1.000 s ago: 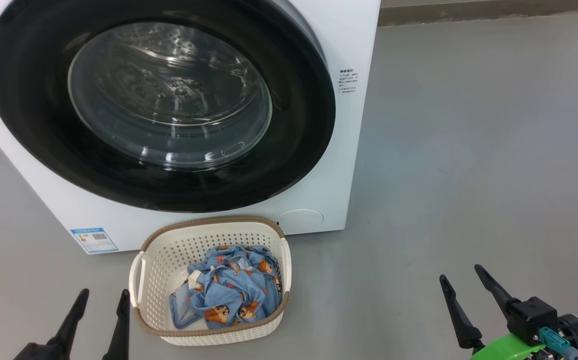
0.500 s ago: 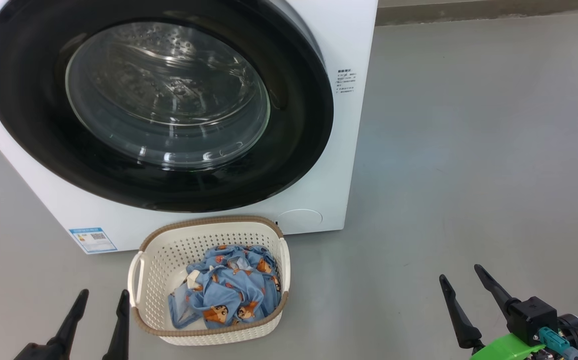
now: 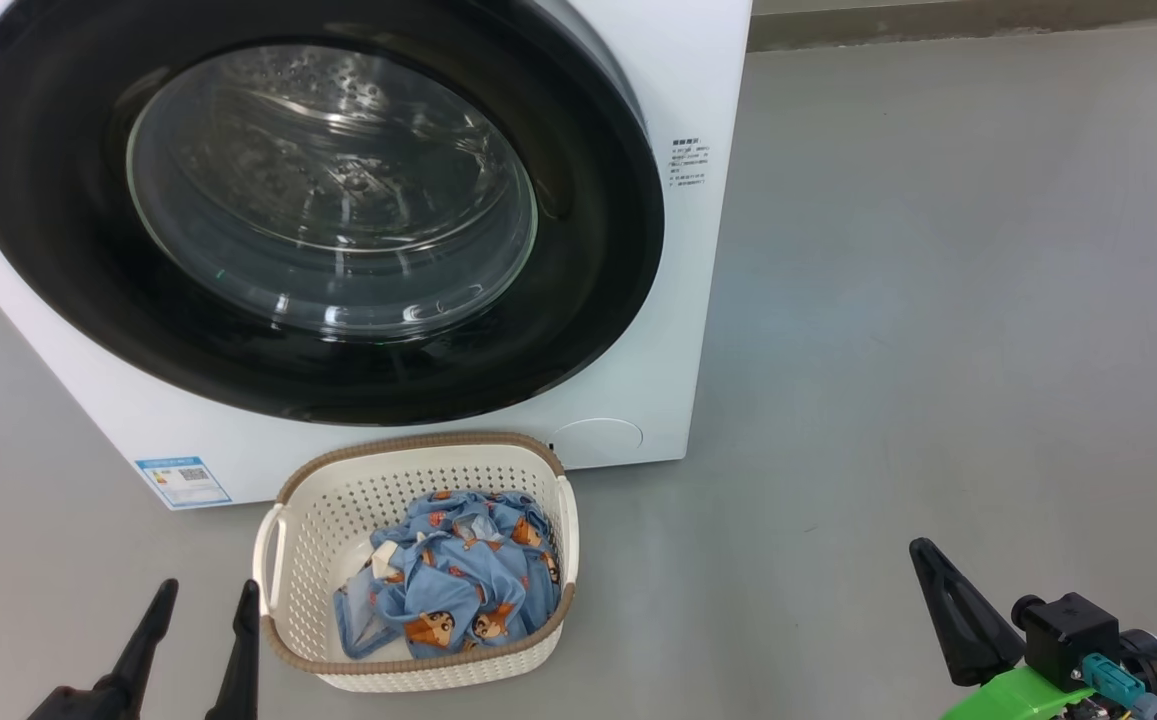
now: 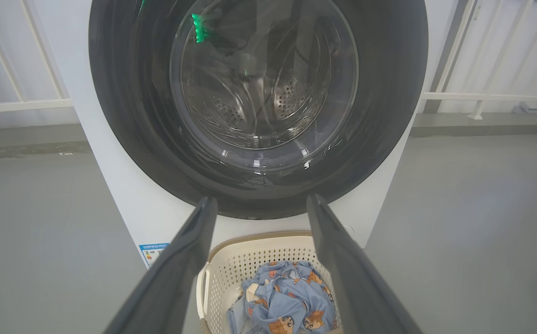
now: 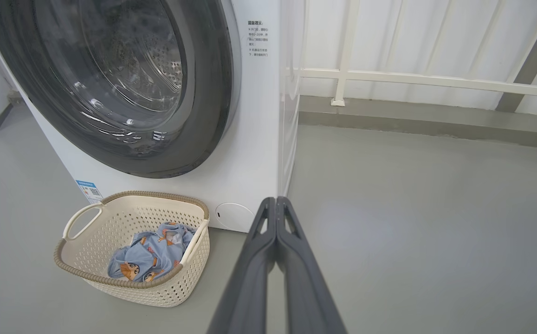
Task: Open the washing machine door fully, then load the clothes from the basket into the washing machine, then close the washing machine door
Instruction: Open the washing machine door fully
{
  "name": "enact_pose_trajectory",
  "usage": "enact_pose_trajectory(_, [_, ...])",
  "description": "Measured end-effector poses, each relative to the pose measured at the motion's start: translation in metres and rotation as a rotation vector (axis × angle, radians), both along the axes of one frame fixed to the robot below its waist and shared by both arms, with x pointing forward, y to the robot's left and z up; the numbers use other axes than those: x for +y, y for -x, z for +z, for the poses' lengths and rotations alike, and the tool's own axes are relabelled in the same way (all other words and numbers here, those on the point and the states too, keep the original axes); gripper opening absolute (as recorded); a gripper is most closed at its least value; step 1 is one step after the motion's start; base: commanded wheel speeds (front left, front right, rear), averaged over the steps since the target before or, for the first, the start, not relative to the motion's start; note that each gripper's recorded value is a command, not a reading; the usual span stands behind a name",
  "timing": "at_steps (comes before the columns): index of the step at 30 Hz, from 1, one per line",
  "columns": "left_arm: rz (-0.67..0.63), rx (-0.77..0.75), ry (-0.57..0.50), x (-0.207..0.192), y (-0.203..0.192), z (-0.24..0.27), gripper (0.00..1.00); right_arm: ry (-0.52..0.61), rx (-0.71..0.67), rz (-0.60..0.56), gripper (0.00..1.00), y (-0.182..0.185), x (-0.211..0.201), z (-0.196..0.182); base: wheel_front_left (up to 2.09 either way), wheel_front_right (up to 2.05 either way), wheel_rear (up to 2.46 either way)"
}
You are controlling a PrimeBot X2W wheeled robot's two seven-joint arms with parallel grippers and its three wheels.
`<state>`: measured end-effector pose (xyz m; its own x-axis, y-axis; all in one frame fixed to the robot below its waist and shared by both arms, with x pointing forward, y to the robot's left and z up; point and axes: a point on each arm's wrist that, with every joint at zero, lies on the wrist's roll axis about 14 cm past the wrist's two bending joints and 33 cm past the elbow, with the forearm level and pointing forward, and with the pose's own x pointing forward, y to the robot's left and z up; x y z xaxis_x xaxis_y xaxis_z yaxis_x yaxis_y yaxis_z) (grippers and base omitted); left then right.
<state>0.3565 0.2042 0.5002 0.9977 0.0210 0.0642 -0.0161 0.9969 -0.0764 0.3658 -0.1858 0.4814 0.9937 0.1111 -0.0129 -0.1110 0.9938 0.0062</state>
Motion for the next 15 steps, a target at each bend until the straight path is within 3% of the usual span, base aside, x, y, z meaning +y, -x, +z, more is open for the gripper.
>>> enact_pose_trajectory(6, [-0.002,0.002,0.001,-0.001,0.0,-0.001,1.0,-0.038,0.001,-0.012,0.0,0.0,-0.001,0.0,0.0,0.0,0.0])
enact_pose_trajectory(15, [-0.001,0.007,0.007,0.0,0.0,-0.002,1.0,-0.348,0.02,-0.136,0.0,0.001,-0.015,-0.008,0.0,0.0,0.0])
